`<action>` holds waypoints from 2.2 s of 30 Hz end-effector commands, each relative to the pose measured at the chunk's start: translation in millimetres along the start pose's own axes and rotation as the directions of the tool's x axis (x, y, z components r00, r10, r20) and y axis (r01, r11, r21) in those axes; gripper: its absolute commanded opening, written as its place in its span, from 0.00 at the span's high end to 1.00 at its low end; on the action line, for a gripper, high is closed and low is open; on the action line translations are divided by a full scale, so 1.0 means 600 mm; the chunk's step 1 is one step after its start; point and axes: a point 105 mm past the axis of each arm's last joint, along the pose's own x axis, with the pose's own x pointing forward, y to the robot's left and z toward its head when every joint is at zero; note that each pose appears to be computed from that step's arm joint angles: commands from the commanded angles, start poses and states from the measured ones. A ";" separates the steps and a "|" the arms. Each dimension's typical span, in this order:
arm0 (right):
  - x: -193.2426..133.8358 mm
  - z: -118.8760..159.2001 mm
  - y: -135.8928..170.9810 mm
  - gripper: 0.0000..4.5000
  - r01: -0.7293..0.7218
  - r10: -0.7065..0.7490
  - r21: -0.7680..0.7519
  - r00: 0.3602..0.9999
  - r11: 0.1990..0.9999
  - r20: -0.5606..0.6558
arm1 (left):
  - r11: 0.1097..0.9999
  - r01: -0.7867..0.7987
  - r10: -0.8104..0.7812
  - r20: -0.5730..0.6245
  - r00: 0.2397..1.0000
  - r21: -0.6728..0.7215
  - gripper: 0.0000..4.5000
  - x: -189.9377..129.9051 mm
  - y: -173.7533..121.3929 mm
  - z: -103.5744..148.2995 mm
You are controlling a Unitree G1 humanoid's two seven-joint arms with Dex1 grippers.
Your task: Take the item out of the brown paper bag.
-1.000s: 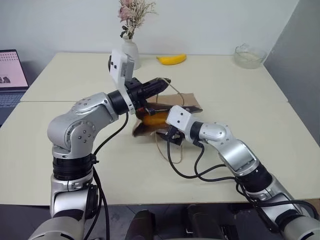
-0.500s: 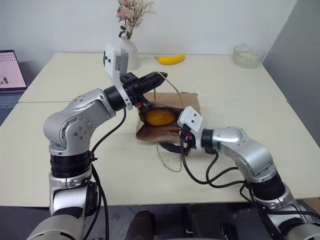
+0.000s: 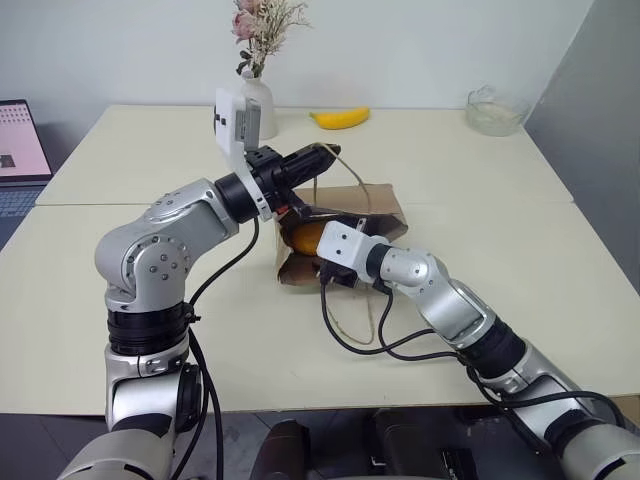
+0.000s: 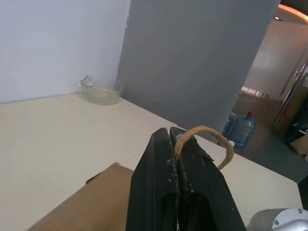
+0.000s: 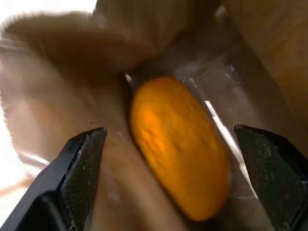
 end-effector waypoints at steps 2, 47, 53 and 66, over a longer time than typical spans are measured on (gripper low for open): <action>0.013 0.014 -0.013 0.01 0.026 -0.021 -0.179 0.999 0.984 0.032 | 0.999 0.015 -0.017 0.057 0.998 0.029 1.00 -0.002 -0.011 0.028; -0.274 -0.099 -0.208 0.40 0.055 -0.048 0.242 0.998 0.969 -0.037 | 0.969 -0.210 0.206 0.041 0.978 0.129 1.00 -0.002 0.071 0.007; -0.247 -0.223 -0.155 0.40 -0.083 0.117 0.124 0.945 0.989 -0.305 | 0.969 -0.208 0.204 0.045 0.978 0.136 1.00 0.002 0.072 0.008; -0.247 -0.245 -0.160 0.01 -0.092 0.140 0.166 0.940 0.982 -0.310 | 0.962 -0.230 0.226 0.044 0.973 0.147 1.00 -0.007 0.080 0.004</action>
